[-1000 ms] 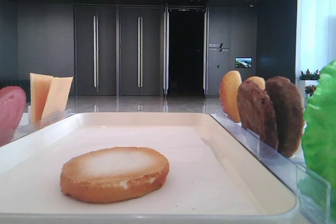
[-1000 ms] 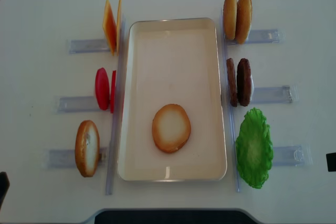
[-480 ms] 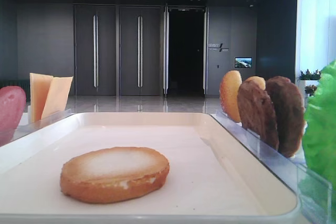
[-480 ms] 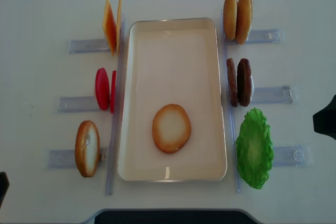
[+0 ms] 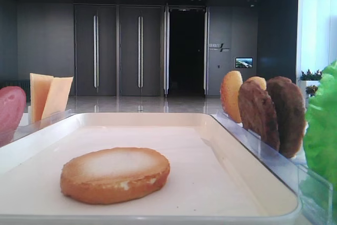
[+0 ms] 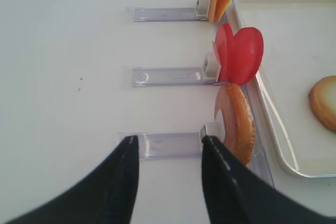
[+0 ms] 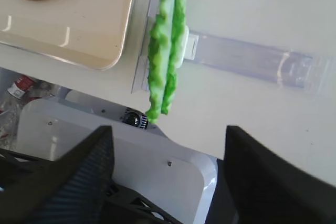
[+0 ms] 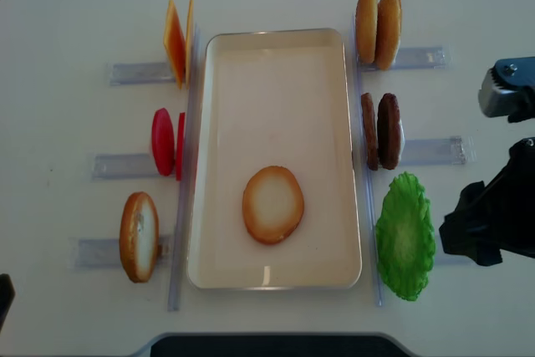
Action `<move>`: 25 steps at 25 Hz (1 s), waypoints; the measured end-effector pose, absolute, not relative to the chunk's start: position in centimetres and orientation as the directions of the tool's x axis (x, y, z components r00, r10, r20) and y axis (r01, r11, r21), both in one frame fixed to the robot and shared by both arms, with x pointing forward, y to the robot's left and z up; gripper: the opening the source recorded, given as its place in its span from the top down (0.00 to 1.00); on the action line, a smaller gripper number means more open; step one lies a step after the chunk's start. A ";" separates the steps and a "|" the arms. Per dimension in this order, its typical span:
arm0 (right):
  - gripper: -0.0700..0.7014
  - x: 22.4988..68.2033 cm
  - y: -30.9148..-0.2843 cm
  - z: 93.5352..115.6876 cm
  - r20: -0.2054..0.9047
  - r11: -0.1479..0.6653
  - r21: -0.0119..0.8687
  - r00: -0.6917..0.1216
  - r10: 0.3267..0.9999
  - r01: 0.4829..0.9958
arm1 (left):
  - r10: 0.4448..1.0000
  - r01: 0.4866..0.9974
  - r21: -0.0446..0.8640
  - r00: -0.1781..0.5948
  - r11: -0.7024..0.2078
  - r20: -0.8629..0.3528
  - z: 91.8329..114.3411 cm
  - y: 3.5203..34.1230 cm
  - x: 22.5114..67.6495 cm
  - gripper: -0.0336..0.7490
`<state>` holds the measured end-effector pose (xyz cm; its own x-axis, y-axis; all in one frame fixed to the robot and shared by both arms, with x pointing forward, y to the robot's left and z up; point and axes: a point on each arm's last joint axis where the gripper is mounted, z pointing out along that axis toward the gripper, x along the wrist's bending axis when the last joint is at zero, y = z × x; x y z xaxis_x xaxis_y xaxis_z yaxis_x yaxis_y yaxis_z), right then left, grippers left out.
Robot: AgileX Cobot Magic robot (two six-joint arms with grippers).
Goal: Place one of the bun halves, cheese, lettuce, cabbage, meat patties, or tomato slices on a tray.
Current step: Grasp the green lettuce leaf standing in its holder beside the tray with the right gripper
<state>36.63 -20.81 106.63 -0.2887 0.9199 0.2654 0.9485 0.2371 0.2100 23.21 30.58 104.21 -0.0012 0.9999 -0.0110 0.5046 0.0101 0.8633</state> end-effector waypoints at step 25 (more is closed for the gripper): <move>0.35 41.3 -17.5 101.9 0.214 0.219 0.149 -0.248 0.945 0.964 | 1.000 0.505 0.863 -0.001 0.010 -0.011 104.2 30.6 23.2 0.57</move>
